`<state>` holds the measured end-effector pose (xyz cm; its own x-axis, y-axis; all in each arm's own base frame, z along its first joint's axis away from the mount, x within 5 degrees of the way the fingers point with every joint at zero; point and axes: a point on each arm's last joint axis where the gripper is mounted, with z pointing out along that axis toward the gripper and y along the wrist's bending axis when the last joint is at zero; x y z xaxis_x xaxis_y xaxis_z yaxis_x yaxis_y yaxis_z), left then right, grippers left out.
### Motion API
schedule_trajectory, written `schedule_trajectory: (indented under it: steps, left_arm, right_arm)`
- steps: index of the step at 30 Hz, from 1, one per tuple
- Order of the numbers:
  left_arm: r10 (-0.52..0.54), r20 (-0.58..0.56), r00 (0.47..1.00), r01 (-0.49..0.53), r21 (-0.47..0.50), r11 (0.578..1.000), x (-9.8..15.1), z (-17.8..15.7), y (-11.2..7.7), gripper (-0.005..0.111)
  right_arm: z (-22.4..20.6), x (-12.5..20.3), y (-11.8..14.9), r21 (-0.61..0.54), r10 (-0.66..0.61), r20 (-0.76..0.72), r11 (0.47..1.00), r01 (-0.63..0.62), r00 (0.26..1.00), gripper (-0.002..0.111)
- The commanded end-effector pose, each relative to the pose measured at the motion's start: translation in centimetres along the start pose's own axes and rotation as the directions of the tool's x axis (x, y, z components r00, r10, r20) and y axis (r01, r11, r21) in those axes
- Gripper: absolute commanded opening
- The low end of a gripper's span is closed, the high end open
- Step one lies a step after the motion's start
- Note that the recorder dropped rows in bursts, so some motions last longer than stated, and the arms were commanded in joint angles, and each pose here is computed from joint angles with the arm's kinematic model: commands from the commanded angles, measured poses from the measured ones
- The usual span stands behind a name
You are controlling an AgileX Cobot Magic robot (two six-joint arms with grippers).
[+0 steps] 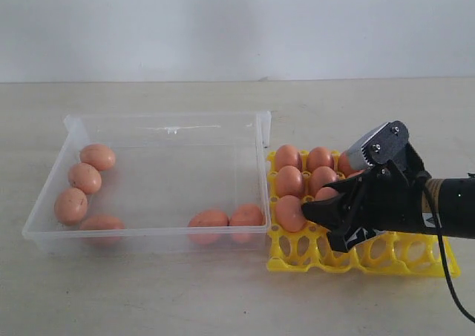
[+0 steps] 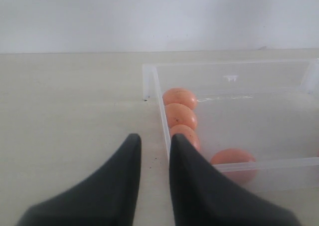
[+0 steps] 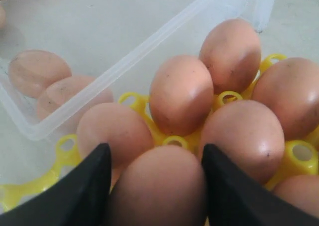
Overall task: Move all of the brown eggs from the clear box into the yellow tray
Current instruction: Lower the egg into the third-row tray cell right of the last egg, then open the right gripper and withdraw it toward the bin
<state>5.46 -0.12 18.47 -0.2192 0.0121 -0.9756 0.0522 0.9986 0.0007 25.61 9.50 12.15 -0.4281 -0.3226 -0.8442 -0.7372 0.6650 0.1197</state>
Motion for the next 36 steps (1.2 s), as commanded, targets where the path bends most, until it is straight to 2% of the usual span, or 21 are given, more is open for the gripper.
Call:
schedule_trajectory:
  steps: [1,4,6,7,8,11,14,21,27,31,36]
  left_arm:
    - [-0.015,0.005,1.0,0.015,0.005,1.0,-0.1,0.0,0.0,0.022]
    - [-0.015,0.005,1.0,0.015,0.005,1.0,-0.1,0.0,0.0,0.022]
    - [-0.015,0.005,1.0,0.015,0.005,1.0,-0.1,0.0,0.0,0.022]
    - [-0.015,0.005,1.0,0.015,0.005,1.0,-0.1,0.0,0.0,0.022]
    - [-0.015,0.005,1.0,0.015,0.005,1.0,-0.1,0.0,0.0,0.022]
    - [-0.015,0.005,1.0,0.015,0.005,1.0,-0.1,0.0,0.0,0.022]
    - [-0.015,0.005,1.0,0.015,0.005,1.0,-0.1,0.0,0.0,0.022]
    - [-0.015,0.005,1.0,0.015,0.005,1.0,-0.1,0.0,0.0,0.022]
    - [-0.015,0.005,1.0,0.015,0.005,1.0,-0.1,0.0,0.0,0.022]
    - [-0.015,0.005,1.0,0.015,0.005,1.0,-0.1,0.0,0.0,0.022]
    - [-0.015,0.005,1.0,0.015,0.005,1.0,-0.1,0.0,0.0,0.022]
  right_arm:
    - [0.1,-0.3,-0.1,0.001,0.001,0.029,1.0,-0.001,1.0,0.0]
    - [0.1,-0.4,0.0,-0.008,0.001,0.046,1.0,-0.001,0.999,0.0]
    - [0.1,-0.5,0.1,-0.015,-0.001,0.054,1.0,0.001,0.999,0.006]
    - [0.1,-0.5,0.1,-0.015,-0.001,0.054,1.0,0.001,0.999,0.012]
    - [0.1,-0.5,0.1,-0.015,-0.001,0.054,1.0,0.001,0.999,0.026]
    - [0.1,-0.5,0.1,-0.015,-0.001,0.054,1.0,0.001,0.999,0.05]
    - [0.1,-0.5,0.1,-0.015,-0.001,0.054,1.0,0.001,0.999,0.062]
    - [0.1,-0.5,0.1,-0.015,0.009,0.054,1.0,-0.008,0.999,0.065]
    - [-0.1,-1.0,0.2,-0.028,0.07,0.083,0.997,-0.068,0.994,0.065]
    - [-1.2,-2.9,0.6,-0.025,0.072,0.179,0.997,-0.069,0.981,0.065]
    - [-3.6,-6.9,0.8,0.018,0.036,0.342,0.999,-0.045,0.939,0.065]
